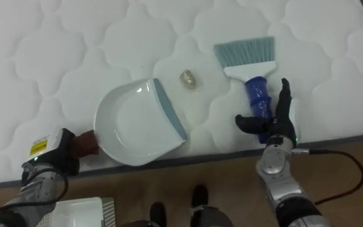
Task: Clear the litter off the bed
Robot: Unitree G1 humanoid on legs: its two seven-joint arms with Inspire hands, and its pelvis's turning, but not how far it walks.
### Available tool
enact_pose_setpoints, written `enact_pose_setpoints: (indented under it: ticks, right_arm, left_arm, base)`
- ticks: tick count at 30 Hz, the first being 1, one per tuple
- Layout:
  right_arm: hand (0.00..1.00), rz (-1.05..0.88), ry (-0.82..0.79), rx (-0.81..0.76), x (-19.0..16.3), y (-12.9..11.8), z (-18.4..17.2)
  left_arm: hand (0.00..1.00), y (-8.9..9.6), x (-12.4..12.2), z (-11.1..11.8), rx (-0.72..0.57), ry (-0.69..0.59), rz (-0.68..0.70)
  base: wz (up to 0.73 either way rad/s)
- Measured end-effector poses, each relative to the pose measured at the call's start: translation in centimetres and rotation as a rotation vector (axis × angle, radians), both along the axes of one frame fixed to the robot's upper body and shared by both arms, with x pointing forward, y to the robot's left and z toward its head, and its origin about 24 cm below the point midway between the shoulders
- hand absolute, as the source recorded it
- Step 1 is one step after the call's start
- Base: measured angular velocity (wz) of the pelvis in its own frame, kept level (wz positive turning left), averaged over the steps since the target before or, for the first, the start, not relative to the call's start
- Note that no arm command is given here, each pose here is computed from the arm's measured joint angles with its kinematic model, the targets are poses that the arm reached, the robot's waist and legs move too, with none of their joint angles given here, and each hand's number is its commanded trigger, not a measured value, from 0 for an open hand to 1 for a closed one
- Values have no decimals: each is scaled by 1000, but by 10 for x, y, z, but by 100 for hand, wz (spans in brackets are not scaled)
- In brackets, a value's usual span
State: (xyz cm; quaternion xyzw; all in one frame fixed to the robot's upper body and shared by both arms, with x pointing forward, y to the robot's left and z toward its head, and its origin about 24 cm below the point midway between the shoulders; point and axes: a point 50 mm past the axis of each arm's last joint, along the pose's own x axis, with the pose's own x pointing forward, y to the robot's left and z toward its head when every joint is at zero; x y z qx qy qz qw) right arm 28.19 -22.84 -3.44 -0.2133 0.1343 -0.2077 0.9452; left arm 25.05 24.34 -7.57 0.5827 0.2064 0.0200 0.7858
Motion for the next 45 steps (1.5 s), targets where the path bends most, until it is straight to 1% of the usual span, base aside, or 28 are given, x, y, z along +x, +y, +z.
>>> enact_pose_setpoints:
  ticks: [2, 8, 14, 20, 21, 23, 26, 28, 30, 34, 39, 42, 45]
  right_arm:
    - [0, -3, 17, -3, -1, -2, -3]
    - [0, 25, 158, -45, -11, -14, -18]
    - [0, 46, 185, -95, -5, -22, -14]
    - [0, 35, 205, -111, -3, -24, -13]
    - [9, 34, 208, -112, -3, -24, -14]
    - [100, 34, 208, -112, -3, -24, -14]
    - [100, 24, 214, -123, 1, -25, -10]
    - [100, 1, 211, -143, 5, -31, -5]
    - [100, -39, 205, -163, 7, -43, 2]
    - [100, -77, 203, -173, 8, -53, 7]
    - [100, -146, 208, -95, 5, -60, 6]
    - [100, -154, 228, -43, 3, -59, 1]
    - [100, -151, 234, -33, 3, -59, 1]
  left_arm:
    - [100, 0, 0, 0, 2, 1, 1]
    - [100, -2, 5, 3, -1, 1, -13]
    - [100, -3, 14, 10, 0, -22, -23]
    - [100, 1, 19, 15, 20, -31, -12]
    - [100, 2, 19, 14, 26, -27, -6]
    - [100, 3, 18, 15, 33, -25, 0]
    - [100, 5, 19, 16, 49, -22, 0]
    - [100, 5, 21, 18, 49, -31, -3]
    - [100, 4, 22, 19, 48, -38, -5]
    - [100, 4, 22, 19, 49, -39, -5]
    - [100, 2, 25, 22, 43, -59, -14]
    - [100, 1, 26, 23, 40, -66, -19]
    - [100, 1, 26, 23, 42, -65, -18]
  base:
    - [7]
    - [4]
    - [5]
    - [1]
    - [0]
    - [0]
    - [0]
    - [3]
    - [2]
    - [0]
    - [6]
    - [2]
    - [0]
